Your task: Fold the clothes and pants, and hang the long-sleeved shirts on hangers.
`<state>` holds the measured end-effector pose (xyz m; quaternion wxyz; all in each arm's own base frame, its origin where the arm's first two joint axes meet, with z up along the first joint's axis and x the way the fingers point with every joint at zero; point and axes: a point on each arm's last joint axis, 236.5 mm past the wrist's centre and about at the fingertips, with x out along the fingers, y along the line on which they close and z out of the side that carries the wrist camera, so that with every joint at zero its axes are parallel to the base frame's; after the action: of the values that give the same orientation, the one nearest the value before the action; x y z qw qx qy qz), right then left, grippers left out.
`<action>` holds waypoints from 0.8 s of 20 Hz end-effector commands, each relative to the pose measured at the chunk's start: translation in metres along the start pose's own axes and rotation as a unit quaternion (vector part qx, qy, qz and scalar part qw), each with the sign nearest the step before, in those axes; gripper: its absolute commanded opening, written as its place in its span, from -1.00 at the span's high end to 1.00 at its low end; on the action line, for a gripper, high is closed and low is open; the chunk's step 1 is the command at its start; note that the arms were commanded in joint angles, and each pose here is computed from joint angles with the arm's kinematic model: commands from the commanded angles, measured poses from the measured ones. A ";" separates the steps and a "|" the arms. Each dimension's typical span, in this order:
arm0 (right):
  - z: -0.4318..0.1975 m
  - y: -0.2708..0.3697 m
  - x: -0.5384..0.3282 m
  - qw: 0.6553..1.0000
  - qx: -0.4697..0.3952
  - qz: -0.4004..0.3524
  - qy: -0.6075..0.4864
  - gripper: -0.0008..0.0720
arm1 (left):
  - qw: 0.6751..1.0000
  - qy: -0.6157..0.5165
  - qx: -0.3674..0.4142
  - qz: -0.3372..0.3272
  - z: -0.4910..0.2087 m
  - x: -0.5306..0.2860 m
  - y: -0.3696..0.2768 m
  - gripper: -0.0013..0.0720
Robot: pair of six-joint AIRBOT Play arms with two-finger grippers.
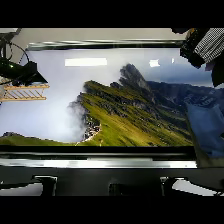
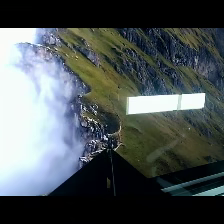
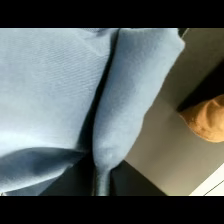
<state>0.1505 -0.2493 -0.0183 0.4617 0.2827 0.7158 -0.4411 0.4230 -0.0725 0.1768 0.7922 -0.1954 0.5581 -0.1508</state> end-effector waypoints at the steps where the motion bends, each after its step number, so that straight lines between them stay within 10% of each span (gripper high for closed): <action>1: -0.002 -0.013 0.008 0.999 -0.007 -0.032 0.003 0.91 | 1.000 0.000 0.000 0.000 0.000 0.000 0.000 0.92; 4: 0.004 -0.025 0.007 0.998 -0.005 -0.058 -0.009 0.65 | 1.000 0.000 0.000 0.000 0.000 0.000 0.000 0.93; 7: 0.005 -0.026 0.004 0.998 -0.001 -0.057 -0.017 -0.47 | 1.000 0.000 0.000 0.000 0.000 0.000 0.000 0.93; 11: 0.042 0.034 -0.061 0.978 0.004 0.131 -0.165 -0.08 | 1.000 -0.001 0.014 0.003 0.001 0.001 0.002 0.92; 16: -0.012 0.208 -0.233 0.824 -0.206 0.433 -0.301 0.06 | 0.999 0.007 0.019 0.042 0.003 0.009 0.023 0.93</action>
<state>0.3181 -0.2240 0.0516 0.7446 0.3151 0.5191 -0.2772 0.4269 -0.0658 0.1674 0.7942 -0.1765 0.5630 -0.1453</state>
